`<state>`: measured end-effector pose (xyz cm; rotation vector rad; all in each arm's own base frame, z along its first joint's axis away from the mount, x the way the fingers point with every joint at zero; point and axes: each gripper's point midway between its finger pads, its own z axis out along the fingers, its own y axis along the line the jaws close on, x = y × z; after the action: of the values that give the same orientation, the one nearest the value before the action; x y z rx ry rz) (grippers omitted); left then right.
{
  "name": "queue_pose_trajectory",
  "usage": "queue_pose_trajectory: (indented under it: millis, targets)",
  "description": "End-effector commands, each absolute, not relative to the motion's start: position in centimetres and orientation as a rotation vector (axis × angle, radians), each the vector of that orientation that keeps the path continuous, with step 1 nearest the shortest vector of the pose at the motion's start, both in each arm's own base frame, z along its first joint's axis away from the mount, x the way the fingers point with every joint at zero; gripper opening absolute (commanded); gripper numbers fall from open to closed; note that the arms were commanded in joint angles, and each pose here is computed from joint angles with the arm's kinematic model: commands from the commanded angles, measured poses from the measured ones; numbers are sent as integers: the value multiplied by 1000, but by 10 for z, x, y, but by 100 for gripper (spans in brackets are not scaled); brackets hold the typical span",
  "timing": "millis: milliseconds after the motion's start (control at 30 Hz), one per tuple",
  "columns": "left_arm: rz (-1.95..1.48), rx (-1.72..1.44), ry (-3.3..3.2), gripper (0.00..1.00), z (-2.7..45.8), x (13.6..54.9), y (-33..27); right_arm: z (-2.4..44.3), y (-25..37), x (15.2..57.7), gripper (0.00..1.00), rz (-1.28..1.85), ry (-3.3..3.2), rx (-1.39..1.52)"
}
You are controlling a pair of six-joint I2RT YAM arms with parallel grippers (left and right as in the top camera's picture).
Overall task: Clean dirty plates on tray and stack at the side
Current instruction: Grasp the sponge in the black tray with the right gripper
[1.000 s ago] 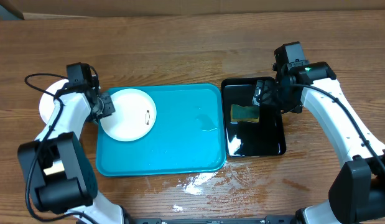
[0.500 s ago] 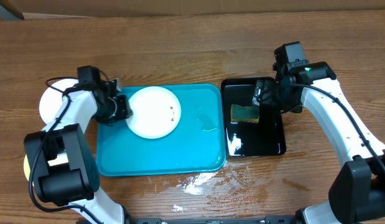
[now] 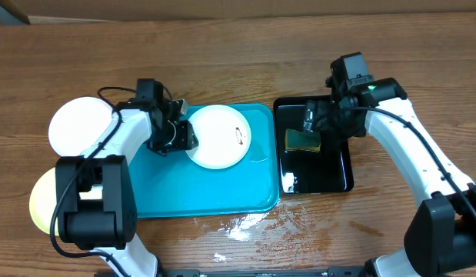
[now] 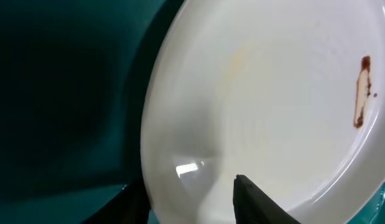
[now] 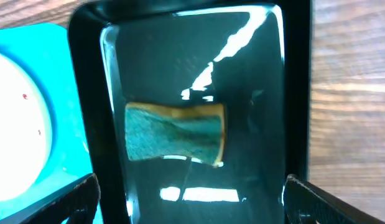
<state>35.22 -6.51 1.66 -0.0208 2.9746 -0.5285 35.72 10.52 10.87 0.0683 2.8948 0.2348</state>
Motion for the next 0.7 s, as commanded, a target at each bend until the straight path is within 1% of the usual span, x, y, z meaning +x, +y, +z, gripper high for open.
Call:
queue_pose_trajectory:
  millis: [0,100,133,167,233,267,333,400,433,500,533,667]
  targets:
    - [-410,-45,3016,47,6,348,-57,94,118,359,94,217,2903,-104]
    - [-406,-45,3018,47,6,348,-56,81,125,361,92,186,2902,-313]
    - [-406,-45,3018,47,6,348,-56,74,122,360,91,140,2899,-467]
    - [-406,-45,3018,47,6,348,-56,71,122,359,89,127,2891,-562]
    - [-406,-46,3018,47,6,348,-56,66,120,354,82,105,2859,-795]
    - [-406,-46,3017,47,6,348,-56,66,119,353,81,98,2844,-871]
    - [-406,-46,3017,47,6,348,-56,66,118,352,82,89,2814,-972]
    - [-406,-45,3016,48,6,348,-56,65,119,352,89,93,2763,-1092]
    - [-406,-45,3016,48,6,348,-56,65,124,350,89,130,2733,-1161]
    - [-406,-45,3016,49,6,348,-56,66,134,345,88,212,2654,-1305]
    - [-406,-45,3016,50,6,348,-56,66,136,344,85,227,2615,-1369]
    - [-405,-46,3016,51,6,348,-56,55,135,343,82,223,2597,-1452]
